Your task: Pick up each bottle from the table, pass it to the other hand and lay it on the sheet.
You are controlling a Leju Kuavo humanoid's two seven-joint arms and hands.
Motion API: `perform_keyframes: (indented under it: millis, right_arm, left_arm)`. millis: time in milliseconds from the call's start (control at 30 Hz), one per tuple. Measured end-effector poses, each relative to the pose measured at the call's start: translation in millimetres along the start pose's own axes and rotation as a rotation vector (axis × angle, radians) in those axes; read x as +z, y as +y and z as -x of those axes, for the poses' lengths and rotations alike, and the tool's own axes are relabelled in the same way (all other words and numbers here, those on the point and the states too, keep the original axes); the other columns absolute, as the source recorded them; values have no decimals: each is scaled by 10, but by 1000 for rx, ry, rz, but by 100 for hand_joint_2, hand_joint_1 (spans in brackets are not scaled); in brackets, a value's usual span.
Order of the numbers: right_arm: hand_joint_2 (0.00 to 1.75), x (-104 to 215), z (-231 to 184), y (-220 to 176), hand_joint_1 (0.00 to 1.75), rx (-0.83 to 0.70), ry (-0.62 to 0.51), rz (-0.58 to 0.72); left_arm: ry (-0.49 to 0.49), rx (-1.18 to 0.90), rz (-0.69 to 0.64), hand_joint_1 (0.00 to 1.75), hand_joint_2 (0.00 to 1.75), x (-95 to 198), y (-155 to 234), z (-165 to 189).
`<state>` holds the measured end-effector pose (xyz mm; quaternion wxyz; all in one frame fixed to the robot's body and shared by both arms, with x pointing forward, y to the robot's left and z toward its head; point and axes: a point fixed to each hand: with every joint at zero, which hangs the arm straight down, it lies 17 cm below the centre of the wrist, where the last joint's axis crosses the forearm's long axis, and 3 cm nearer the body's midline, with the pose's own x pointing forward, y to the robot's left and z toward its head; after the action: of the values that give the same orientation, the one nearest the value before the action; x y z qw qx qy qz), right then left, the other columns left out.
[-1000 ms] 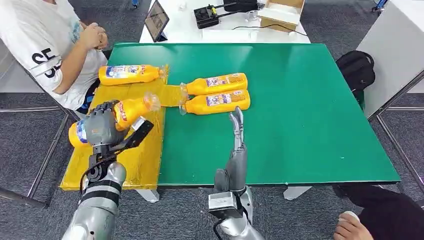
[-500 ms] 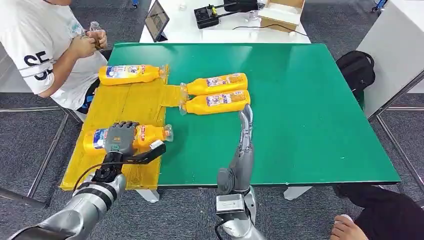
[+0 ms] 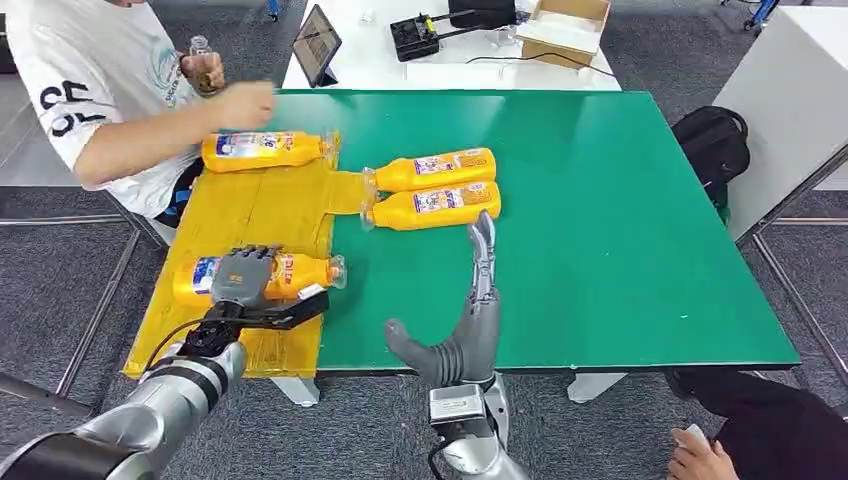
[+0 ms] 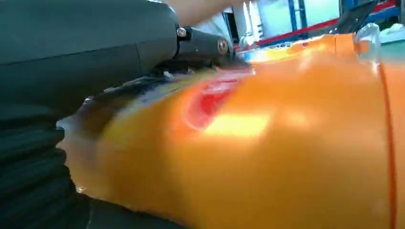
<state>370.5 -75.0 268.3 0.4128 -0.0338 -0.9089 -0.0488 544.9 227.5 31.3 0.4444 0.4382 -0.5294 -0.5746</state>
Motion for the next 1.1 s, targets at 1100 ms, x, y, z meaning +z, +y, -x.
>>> perform_keyframes:
  millis: [1100]
  right_arm:
    - [175, 161, 316, 146, 0, -16, 79, -98]
  left_arm:
    - [-173, 922, 31, 0, 0, -31, 274, -381]
